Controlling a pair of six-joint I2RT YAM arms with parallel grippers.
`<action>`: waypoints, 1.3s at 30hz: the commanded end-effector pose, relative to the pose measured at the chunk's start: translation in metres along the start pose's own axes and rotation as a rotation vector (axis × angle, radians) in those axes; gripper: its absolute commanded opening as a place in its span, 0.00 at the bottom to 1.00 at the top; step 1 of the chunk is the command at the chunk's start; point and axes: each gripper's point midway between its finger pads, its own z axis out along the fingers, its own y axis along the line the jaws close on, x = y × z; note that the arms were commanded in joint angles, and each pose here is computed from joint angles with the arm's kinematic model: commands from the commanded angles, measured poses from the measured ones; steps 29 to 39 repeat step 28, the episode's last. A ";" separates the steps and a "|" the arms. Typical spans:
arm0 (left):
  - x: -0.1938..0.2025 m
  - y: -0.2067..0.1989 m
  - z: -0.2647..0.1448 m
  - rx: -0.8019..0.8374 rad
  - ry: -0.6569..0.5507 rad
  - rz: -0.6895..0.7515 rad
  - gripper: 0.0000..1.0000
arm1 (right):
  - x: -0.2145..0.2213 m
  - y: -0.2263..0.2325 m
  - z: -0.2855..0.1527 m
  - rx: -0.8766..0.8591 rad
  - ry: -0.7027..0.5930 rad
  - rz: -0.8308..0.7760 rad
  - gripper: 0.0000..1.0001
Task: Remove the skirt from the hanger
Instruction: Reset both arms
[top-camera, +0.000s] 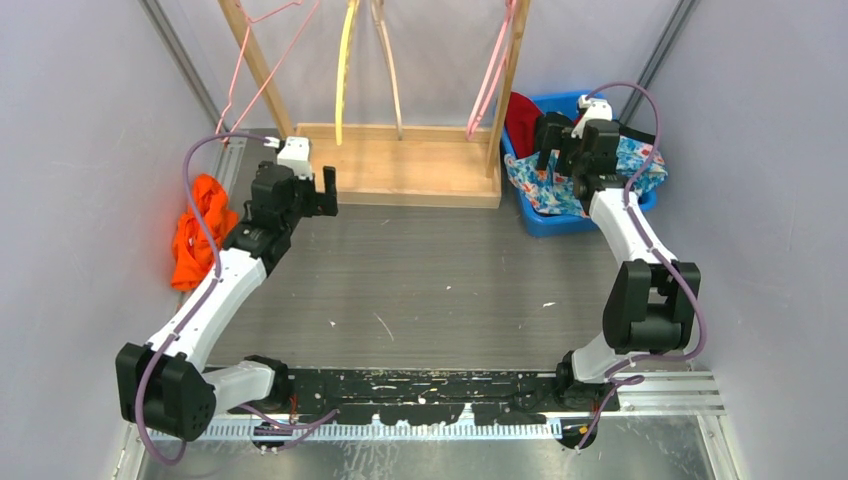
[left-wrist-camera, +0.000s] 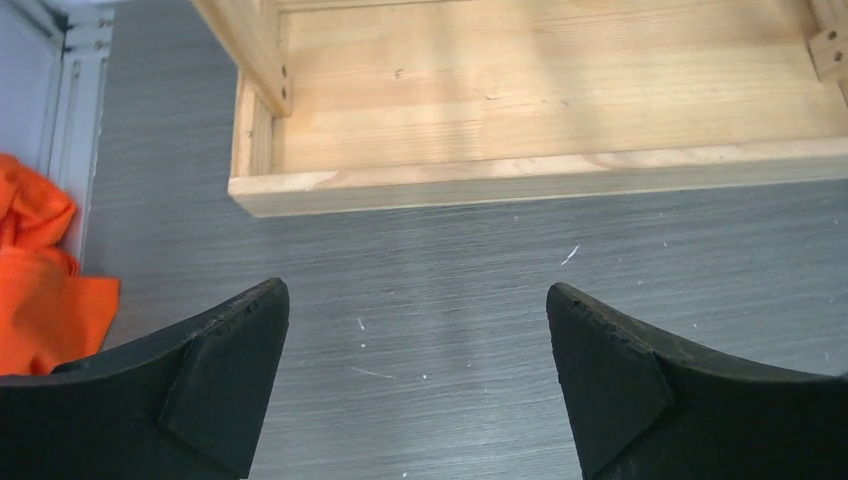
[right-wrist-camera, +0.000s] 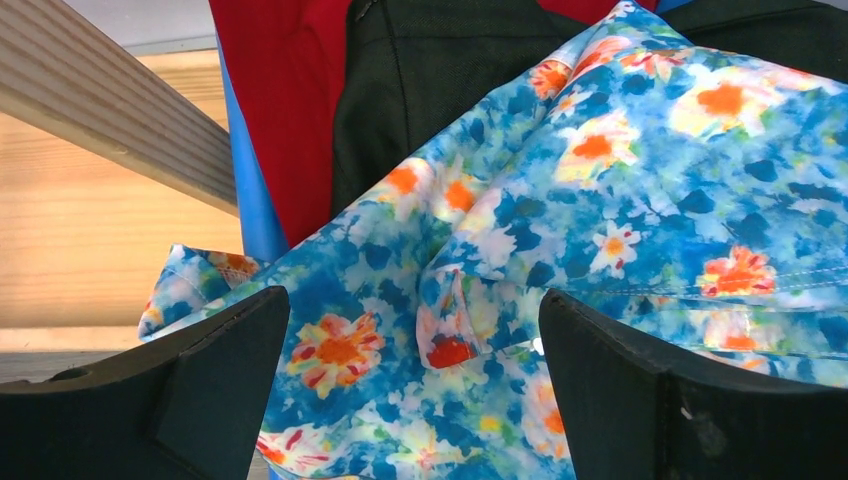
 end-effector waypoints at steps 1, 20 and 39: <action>-0.017 0.021 -0.004 -0.136 -0.046 -0.123 0.99 | -0.036 0.004 0.001 -0.015 -0.093 0.016 1.00; -0.021 0.057 -0.010 -0.377 -0.033 -0.072 0.99 | -0.030 0.001 0.009 -0.002 -0.073 0.016 1.00; -0.018 0.055 -0.004 -0.363 -0.029 -0.039 1.00 | -0.030 -0.001 0.008 0.006 -0.073 0.012 1.00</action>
